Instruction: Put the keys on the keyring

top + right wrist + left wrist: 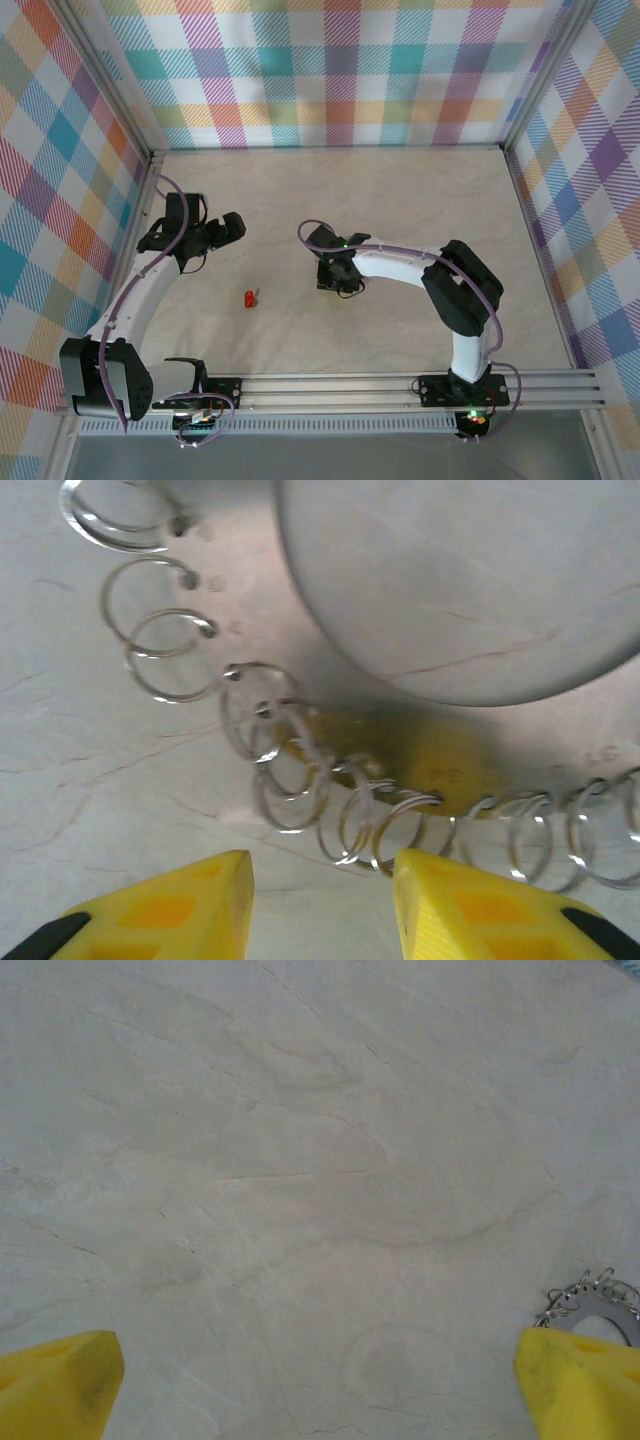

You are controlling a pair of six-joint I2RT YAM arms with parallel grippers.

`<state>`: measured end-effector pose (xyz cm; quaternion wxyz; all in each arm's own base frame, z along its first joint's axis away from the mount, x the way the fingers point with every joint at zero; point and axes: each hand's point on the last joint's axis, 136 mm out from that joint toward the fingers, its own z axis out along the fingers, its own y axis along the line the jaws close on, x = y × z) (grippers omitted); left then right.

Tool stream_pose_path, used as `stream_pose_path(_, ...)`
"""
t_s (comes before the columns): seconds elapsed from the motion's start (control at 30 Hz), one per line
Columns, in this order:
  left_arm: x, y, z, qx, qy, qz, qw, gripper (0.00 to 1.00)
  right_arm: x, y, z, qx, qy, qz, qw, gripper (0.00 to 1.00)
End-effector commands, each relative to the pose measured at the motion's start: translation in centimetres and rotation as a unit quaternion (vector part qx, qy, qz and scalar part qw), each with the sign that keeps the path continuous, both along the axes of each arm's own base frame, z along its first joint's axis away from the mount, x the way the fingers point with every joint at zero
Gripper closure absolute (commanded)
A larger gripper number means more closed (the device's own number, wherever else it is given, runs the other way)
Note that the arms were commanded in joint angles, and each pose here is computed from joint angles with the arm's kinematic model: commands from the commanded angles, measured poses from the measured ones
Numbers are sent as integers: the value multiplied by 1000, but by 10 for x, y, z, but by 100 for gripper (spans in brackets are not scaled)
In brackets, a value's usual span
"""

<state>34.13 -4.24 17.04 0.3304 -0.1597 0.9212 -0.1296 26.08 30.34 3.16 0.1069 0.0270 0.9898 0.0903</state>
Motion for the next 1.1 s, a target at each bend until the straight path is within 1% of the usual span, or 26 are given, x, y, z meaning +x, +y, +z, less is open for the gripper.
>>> stream_pose_path(0.0, -1, -4, -2, -8, 9, 0, 1000, 0, -4, -22, -2, -65, -2, -3, 998, 59)
stream_pose_path(0.13, -1, -5, -3, -10, 11, 0, 1000, 0, -8, -54, 2, -112, -23, -24, 993, 58)
stream_pose_path(0.23, -1, -3, -1, -3, 10, 0, 1000, 0, -12, -78, 8, -141, -36, -37, 989, 54)
stream_pose_path(0.37, -1, -3, -3, -3, 12, 0, 1000, 0, -12, -103, 9, -168, -47, -29, 984, 52)
stream_pose_path(0.43, 1, -4, 0, -2, 10, -4, 1000, 0, -9, -96, 14, -158, -59, 11, 986, 51)
stream_pose_path(0.53, -1, 0, -4, 6, 15, 4, 1000, 0, -4, -71, 22, -111, -72, 73, 989, 47)
stream_pose_path(0.6, -1, -2, -4, 0, 14, 2, 1000, 0, -2, -52, 24, -81, -77, 111, 988, 47)
stream_pose_path(0.63, 0, -3, -3, -3, 11, -1, 1000, 0, 0, -44, 24, -75, -78, 128, 986, 45)
stream_pose_path(0.67, 1, -4, -2, -3, 10, -3, 1000, 0, 1, -35, 24, -75, -81, 146, 983, 40)
stream_pose_path(0.7, 0, -3, -2, 0, 10, -1, 1000, 0, 3, -27, 25, -84, -86, 164, 979, 30)
stream_pose_path(0.73, -1, 0, -2, 6, 13, 3, 1000, 0, 5, -23, 25, -109, -95, 178, 973, 23)
stream_pose_path(0.77, -3, 2, -4, 9, 15, 7, 1000, 0, 9, -22, 24, -141, -103, 183, 967, 20)
stream_pose_path(0.87, -3, 1, -2, 5, 9, 6, 1000, 0, 17, -28, 15, -200, -104, 179, 958, 17)
stream_pose_path(0.97, -4, 3, -1, 14, 9, 9, 1000, 0, 16, -40, 4, -232, -91, 165, 954, 17)
stream_pose_path(1.07, -4, 5, -2, 16, 9, 11, 1000, 0, 14, -58, 4, -265, -90, 140, 950, 18)
